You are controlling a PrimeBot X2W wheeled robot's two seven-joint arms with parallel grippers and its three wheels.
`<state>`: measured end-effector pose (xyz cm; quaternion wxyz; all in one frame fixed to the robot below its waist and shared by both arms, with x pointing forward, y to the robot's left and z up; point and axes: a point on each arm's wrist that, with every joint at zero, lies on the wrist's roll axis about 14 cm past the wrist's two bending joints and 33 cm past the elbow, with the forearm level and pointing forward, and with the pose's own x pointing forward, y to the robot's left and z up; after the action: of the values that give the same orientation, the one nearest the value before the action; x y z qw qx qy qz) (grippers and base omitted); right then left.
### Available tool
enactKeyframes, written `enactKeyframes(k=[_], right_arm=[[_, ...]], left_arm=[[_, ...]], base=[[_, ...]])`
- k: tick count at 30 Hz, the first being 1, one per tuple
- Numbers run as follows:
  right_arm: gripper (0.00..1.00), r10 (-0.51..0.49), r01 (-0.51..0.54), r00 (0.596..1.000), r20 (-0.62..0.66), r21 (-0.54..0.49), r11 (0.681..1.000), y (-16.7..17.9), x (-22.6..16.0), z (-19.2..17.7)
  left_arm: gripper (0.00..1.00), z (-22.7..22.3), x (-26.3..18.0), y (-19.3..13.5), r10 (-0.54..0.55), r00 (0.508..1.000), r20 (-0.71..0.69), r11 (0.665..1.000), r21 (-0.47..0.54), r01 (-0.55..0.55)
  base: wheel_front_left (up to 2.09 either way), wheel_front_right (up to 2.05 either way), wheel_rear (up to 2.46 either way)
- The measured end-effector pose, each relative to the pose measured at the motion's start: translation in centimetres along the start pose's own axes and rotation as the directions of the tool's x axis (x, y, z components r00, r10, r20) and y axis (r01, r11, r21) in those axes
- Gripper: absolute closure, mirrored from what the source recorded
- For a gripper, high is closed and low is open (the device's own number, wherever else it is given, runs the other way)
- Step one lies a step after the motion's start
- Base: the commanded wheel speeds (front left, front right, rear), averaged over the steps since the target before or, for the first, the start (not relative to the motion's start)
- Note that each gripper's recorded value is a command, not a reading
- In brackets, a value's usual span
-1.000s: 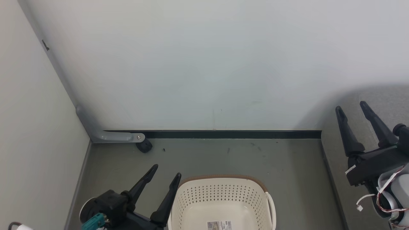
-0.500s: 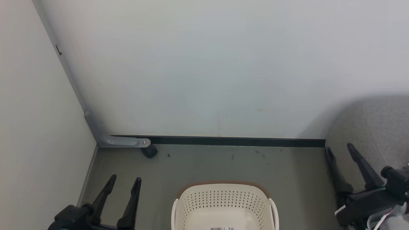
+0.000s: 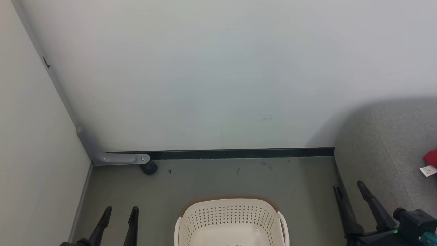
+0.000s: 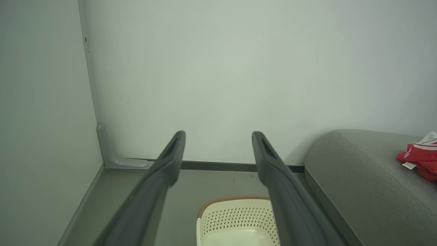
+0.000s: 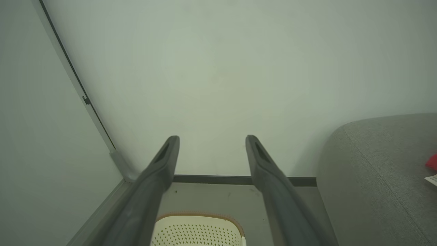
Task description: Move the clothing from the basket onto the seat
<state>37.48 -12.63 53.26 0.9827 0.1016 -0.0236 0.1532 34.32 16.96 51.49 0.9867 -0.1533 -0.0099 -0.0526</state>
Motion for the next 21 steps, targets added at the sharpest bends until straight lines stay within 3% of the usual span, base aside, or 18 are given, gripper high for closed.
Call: enactKeyframes(k=[21], right_arm=[[0.00,-0.086,0.088,0.995,0.041,-0.047,0.995,-1.8,-0.7,0.5]], left_arm=[[0.00,0.0,0.8,-0.8,0.019,0.999,0.038,1.000,0.019,-0.020]], base=[[0.00,0.00,0.00]])
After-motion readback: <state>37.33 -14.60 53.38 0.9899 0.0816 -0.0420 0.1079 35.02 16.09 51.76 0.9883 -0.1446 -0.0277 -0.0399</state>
